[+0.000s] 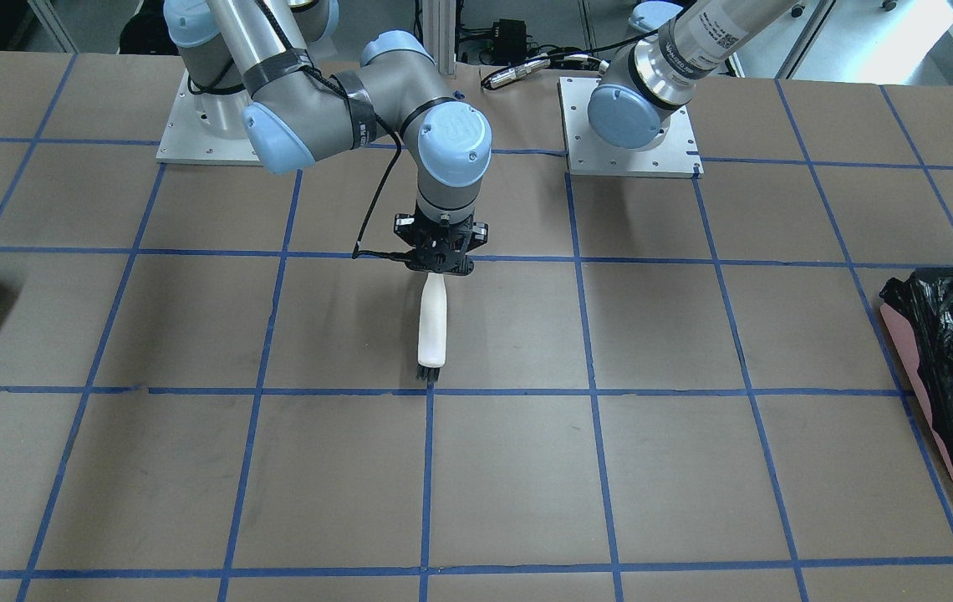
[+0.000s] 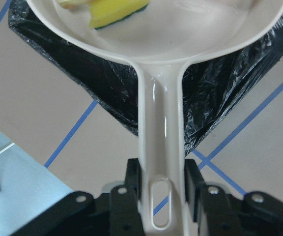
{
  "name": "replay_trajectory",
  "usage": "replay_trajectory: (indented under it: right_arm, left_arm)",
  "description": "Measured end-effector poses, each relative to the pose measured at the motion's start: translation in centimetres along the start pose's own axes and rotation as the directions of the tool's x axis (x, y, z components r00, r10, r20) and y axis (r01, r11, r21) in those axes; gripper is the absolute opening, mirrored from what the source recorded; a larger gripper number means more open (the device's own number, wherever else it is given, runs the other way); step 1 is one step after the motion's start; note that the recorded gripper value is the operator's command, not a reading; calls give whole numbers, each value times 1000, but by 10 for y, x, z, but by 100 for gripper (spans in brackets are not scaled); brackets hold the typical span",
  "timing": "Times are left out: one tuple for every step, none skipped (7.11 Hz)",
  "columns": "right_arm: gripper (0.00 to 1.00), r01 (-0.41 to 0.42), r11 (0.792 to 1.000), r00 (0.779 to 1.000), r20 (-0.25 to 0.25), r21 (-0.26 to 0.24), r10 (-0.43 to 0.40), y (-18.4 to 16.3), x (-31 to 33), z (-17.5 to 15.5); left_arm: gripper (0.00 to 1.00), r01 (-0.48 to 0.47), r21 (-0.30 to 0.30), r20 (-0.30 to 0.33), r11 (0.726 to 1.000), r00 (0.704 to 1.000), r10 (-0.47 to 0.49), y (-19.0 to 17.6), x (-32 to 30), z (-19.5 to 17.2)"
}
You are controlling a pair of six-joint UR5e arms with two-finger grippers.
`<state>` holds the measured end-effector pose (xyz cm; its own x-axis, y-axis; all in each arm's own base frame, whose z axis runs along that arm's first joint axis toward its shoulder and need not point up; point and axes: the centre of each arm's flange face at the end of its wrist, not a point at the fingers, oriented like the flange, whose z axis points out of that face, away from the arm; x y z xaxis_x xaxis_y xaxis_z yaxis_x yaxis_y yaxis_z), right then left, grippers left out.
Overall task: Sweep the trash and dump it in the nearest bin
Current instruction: 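Tip the dustpan with left gripper to dump items into the bag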
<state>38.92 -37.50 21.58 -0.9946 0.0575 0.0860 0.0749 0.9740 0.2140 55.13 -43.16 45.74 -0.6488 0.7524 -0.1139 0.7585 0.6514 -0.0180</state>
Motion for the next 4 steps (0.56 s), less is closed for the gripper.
replay_trajectory:
  right_arm:
    - [0,18,1000,1000,-9,-11,-18,9,-4,6]
    - [0,40,999,999,-24,-30,-41,17,-8,9]
    - [0,58,996,997,-49,-62,-61,24,-8,9]
    - [0,75,993,994,-74,-92,-82,27,-6,3]
  left_arm:
    - [0,4,-32,15,999,1000,-3,7,-7,3]
    - [0,8,-75,38,997,999,-5,14,-14,8]
    - [0,16,-104,58,994,998,-10,18,-19,12]
    - [0,23,-138,81,990,997,-12,22,-22,13]
